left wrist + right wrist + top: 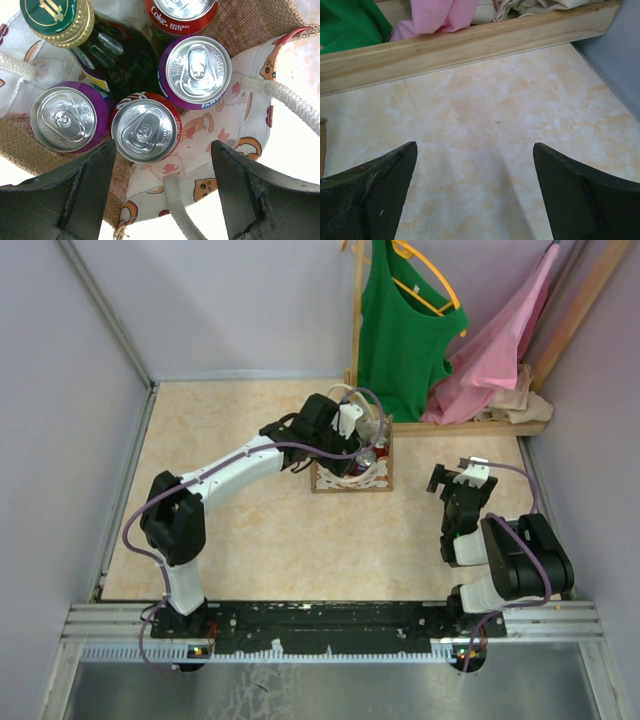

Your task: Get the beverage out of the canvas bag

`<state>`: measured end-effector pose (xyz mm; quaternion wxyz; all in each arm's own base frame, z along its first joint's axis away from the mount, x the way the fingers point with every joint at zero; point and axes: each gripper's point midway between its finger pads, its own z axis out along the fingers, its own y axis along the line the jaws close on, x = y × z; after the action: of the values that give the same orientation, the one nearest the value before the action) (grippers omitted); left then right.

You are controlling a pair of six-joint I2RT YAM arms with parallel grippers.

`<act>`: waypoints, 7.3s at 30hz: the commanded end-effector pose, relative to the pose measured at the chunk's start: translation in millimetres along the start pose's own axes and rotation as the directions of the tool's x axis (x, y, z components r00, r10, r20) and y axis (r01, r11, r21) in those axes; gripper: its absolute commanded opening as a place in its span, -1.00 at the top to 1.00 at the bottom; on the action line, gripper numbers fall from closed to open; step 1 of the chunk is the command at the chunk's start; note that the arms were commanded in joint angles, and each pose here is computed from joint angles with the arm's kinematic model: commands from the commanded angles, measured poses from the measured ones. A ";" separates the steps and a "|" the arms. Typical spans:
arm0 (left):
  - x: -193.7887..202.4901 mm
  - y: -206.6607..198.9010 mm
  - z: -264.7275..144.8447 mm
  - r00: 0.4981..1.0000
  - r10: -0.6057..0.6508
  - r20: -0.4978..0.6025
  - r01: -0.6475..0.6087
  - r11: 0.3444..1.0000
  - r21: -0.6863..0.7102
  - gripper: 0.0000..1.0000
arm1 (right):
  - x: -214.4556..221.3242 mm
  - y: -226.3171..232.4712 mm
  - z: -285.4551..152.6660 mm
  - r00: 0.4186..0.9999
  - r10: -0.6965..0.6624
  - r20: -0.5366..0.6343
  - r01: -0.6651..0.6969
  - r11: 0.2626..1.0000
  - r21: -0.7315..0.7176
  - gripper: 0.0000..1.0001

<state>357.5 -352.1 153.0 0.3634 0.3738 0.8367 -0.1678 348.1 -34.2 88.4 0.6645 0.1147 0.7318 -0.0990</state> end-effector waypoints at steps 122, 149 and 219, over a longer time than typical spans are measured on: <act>13.5 5.6 9.4 0.997 -0.026 -0.068 0.022 0.998 -0.060 -0.60 | -21.4 1.7 5.9 0.997 0.026 0.069 -0.026 1.000 0.000 -0.98; 59.5 20.0 57.2 0.969 -0.052 -0.242 0.021 0.991 -0.130 -0.68 | -21.1 1.3 6.0 0.997 0.027 0.068 -0.027 1.000 0.002 -0.98; -80.9 195.5 -205.1 0.943 -0.065 0.327 0.241 0.810 -0.534 1.00 | -21.5 1.4 6.0 0.997 0.028 0.069 -0.028 1.000 0.002 -0.98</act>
<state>431.0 -186.4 320.9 0.5034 0.2217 0.8351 0.0093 348.1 -34.2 88.4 0.6645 0.1147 0.7318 -0.0990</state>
